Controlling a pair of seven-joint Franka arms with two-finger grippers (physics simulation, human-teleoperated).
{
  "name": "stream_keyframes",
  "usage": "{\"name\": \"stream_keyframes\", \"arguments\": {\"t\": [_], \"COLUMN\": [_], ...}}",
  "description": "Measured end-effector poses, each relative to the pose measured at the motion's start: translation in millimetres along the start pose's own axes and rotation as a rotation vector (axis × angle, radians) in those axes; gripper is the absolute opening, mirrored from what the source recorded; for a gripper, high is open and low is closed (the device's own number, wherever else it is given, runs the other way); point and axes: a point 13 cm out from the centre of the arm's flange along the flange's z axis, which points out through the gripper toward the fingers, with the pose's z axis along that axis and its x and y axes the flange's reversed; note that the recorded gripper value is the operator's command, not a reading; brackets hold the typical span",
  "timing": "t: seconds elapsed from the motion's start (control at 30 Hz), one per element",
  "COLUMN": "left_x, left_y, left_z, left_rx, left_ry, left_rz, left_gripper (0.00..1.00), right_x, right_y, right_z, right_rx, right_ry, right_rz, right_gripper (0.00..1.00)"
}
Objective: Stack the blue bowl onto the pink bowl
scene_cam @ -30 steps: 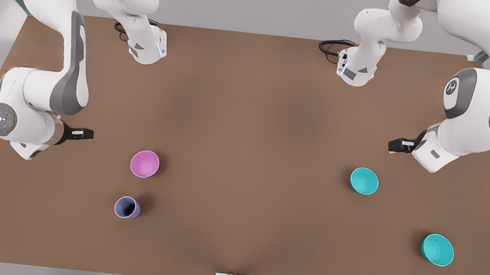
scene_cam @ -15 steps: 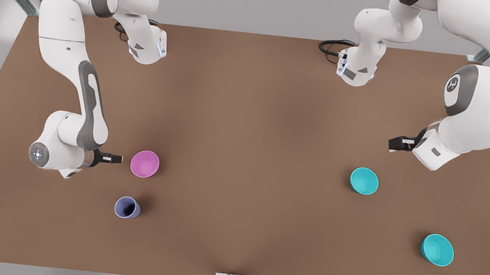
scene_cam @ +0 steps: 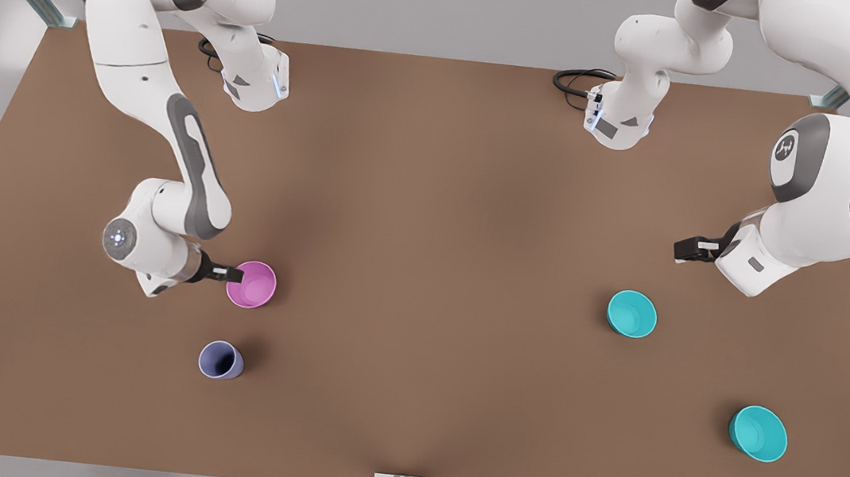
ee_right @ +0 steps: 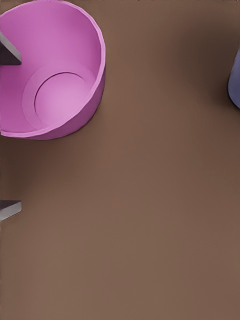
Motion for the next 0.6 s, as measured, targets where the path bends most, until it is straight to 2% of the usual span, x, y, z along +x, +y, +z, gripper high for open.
{"name": "stream_keyframes", "arguments": {"t": [0.4,0.43,0.5,0.53,0.6], "left_x": [3,3,4,4,4], "left_y": [0,0,1,1,2], "left_z": [2,2,2,2,0], "left_rx": [-0.001,-0.002,-0.002,-0.003,-0.004], "left_ry": [0.012,0.013,0.016,0.017,0.015], "left_rz": [-0.001,-0.001,-0.001,-0.002,-0.003], "left_gripper": [1.0,1.0,1.0,1.0,1.0], "right_x": [2,2,1,1,0], "right_y": [-5,-6,-4,-3,-3], "right_z": [30,32,34,34,35], "right_rx": [-0.016,-0.016,-0.016,-0.017,-0.018], "right_ry": [0.003,0.004,0.005,0.005,0.005], "right_rz": [0.051,0.052,0.051,0.05,0.05], "right_gripper": [1.0,0.96,0.71,0.62,0.5]}}
